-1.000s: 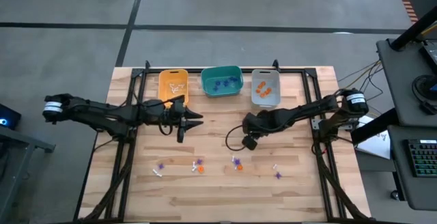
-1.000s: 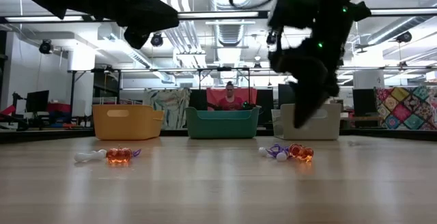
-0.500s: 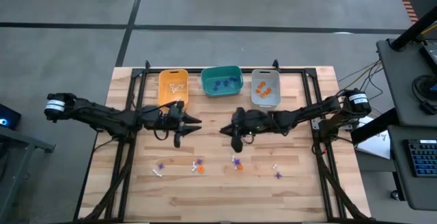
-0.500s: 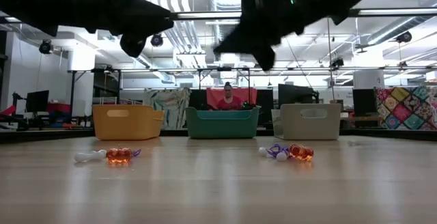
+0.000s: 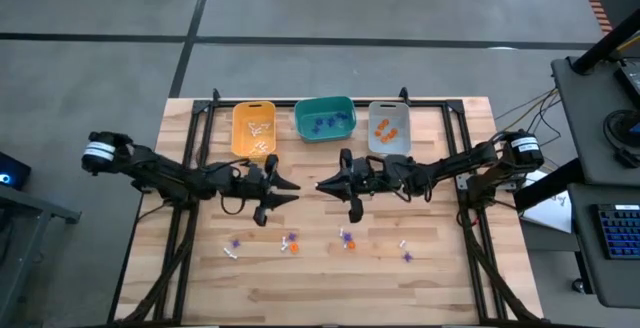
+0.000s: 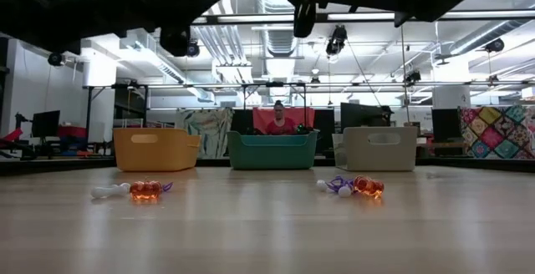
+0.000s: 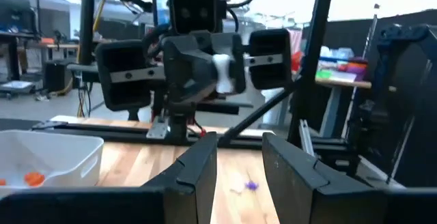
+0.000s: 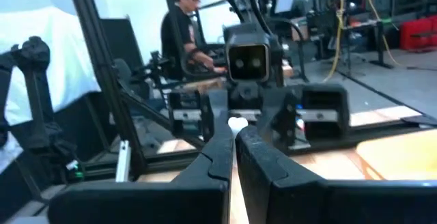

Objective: Sort Halloween decoration
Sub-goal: Put the white bone toy into the yellow bin

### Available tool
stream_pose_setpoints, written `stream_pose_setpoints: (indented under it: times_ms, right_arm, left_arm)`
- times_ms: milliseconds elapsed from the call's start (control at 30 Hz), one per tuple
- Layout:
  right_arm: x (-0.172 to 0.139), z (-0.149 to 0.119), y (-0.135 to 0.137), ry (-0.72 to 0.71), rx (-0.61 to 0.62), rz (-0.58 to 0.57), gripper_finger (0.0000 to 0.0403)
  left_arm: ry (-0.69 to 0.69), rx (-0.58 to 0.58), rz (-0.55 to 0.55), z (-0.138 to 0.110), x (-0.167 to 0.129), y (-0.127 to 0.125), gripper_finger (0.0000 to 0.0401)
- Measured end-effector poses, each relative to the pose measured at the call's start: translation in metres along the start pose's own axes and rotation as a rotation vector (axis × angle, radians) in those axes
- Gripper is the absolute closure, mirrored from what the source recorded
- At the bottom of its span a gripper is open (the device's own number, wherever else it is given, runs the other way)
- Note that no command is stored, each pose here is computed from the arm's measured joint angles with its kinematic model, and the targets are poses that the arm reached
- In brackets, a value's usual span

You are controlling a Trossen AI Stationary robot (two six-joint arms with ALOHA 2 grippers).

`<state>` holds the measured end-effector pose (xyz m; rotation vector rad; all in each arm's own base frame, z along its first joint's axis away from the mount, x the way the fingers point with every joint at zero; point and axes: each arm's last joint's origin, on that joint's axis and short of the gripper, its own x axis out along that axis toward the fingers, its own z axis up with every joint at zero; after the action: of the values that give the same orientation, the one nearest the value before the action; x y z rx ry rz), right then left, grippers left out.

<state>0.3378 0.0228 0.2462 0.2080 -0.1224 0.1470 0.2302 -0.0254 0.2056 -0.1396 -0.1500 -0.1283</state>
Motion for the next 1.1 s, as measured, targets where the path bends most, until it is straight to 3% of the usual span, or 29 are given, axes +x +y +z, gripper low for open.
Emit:
stream_pose_setpoints:
  times_ms: [467,1100]
  right_arm:
    - [0.001,-0.001,0.006,0.022,0.0,0.03,0.0394]
    - [0.001,-0.004,0.009,0.038,-0.006,0.054,0.0394]
  left_arm:
    - [-0.018,0.001,-0.044,-0.013,0.055,0.001,0.0305]
    - [-0.039,-0.014,-0.08,-0.007,0.058,-0.001,0.0327]
